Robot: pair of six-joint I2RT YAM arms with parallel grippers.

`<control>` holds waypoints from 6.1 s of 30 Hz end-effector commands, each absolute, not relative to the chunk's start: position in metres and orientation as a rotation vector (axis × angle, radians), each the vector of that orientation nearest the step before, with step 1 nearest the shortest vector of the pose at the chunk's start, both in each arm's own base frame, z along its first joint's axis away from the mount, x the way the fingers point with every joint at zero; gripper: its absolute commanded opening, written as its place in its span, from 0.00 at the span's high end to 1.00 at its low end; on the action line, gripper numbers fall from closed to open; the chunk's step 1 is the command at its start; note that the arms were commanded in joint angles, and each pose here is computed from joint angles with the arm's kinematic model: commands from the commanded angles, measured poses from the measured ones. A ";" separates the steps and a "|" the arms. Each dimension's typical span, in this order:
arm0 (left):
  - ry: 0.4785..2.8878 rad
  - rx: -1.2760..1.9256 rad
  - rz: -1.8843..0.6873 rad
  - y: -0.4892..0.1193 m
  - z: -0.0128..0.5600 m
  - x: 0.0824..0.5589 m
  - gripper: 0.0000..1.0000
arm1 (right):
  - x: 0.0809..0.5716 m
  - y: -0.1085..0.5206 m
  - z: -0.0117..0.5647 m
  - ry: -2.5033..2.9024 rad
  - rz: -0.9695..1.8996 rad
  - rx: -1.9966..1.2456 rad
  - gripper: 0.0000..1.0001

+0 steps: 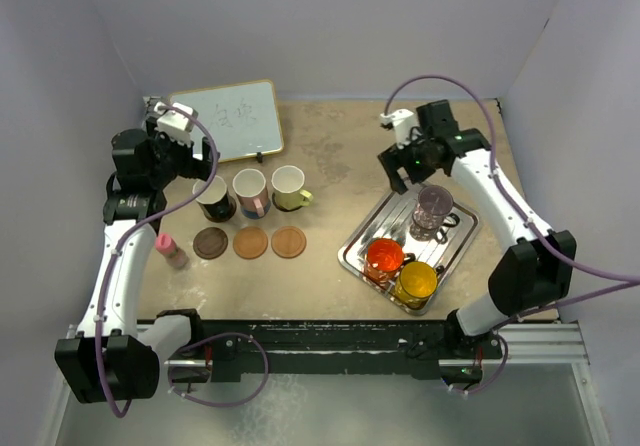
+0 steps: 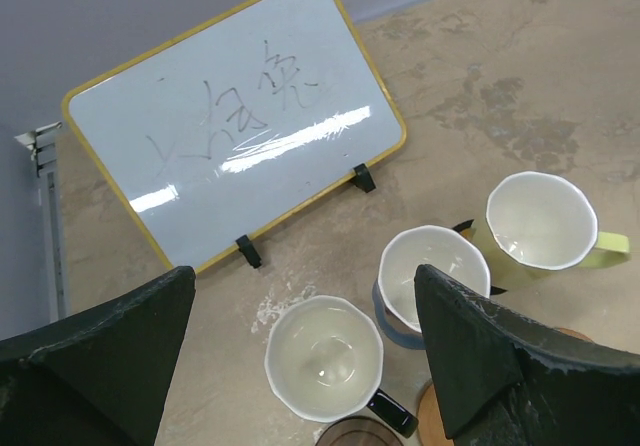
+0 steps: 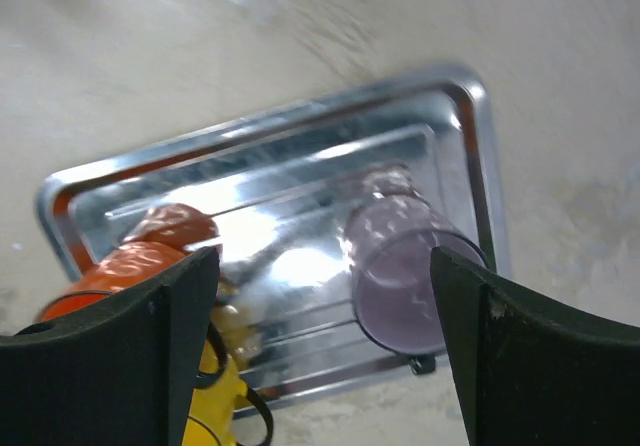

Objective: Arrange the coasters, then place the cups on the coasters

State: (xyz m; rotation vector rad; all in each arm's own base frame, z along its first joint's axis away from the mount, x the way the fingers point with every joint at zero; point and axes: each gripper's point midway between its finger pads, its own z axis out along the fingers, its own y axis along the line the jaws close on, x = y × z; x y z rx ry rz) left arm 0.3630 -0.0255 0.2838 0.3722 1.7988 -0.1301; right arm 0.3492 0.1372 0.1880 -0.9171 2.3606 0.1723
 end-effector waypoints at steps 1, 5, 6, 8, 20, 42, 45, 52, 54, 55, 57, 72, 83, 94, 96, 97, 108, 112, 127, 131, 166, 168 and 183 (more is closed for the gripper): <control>1.710 0.447 -0.178 -0.038 0.300 0.360 0.13 | 0.348 0.076 0.185 2.430 0.074 -0.747 0.14; 1.702 0.458 -0.193 -0.041 0.298 0.359 0.13 | 0.345 0.034 0.174 2.507 0.083 -0.575 0.19; 1.703 0.459 -0.197 -0.041 0.298 0.359 0.13 | 0.345 0.025 0.170 2.523 0.088 -0.541 0.21; 1.703 0.463 -0.202 -0.042 0.297 0.359 0.13 | 0.345 0.015 0.162 2.555 0.097 -0.492 0.24; 1.694 0.469 -0.210 -0.044 0.299 0.356 0.13 | 0.356 -0.021 0.121 2.696 0.067 -0.371 0.43; 1.694 0.466 -0.242 -0.048 0.295 0.357 0.12 | 0.353 -0.017 0.100 2.767 0.160 -0.393 0.92; 1.694 0.458 -0.256 -0.050 0.295 0.357 0.12 | 0.357 -0.015 0.120 2.711 0.156 -0.390 1.00; 1.713 0.411 -0.333 -0.060 0.298 0.362 0.13 | 0.364 0.003 0.179 2.528 0.202 -0.285 1.00; 1.720 0.385 -0.353 -0.064 0.299 0.363 0.13 | 0.365 0.010 0.199 2.465 0.211 -0.251 1.00; 1.723 0.376 -0.362 -0.067 0.299 0.364 0.13 | 0.366 0.014 0.207 2.439 0.214 -0.230 1.00; 1.723 0.363 -0.362 -0.073 0.304 0.366 0.14 | 0.370 0.025 0.223 2.376 0.200 -0.213 1.00; 1.753 0.467 -0.531 -0.213 0.334 0.396 0.16 | 0.390 0.121 0.307 2.016 0.177 -0.183 1.00; 1.827 0.547 -0.789 -0.339 0.316 0.392 0.17 | 0.389 0.134 0.314 1.904 0.131 -0.118 1.00; 1.919 0.551 -0.856 -0.380 0.287 0.392 0.24 | 0.386 0.143 0.301 1.919 0.138 -0.124 1.00; 1.934 0.546 -0.836 -0.382 0.280 0.395 0.29 | 0.384 0.146 0.303 1.916 0.150 -0.130 1.00; 1.940 0.544 -0.828 -0.382 0.278 0.397 0.32 | 0.383 0.147 0.304 1.913 0.156 -0.136 1.00; 1.969 0.566 -0.799 -0.390 0.269 0.407 0.87 | 0.363 0.180 0.309 1.902 0.374 -0.241 1.00; 1.923 0.607 -0.770 -0.386 0.283 0.407 0.97 | 0.355 0.190 0.307 1.905 0.435 -0.292 1.00; 1.821 0.824 -0.464 -0.292 0.310 0.368 0.97 | 0.347 0.163 0.308 1.921 0.478 -0.410 0.57; 1.889 0.884 -0.344 -0.241 0.303 0.349 0.97 | 0.343 0.153 0.311 1.926 0.450 -0.458 0.41; 2.294 0.655 -0.083 0.015 0.144 0.288 0.97 | 0.317 0.149 0.259 2.042 0.452 -0.673 0.27; 2.290 0.643 -0.085 0.016 0.140 0.292 0.97 | 0.317 0.149 0.259 2.043 0.453 -0.672 0.27; 2.339 0.661 -0.140 0.016 0.107 0.297 0.97 | 0.316 0.149 0.256 2.052 0.461 -0.678 0.26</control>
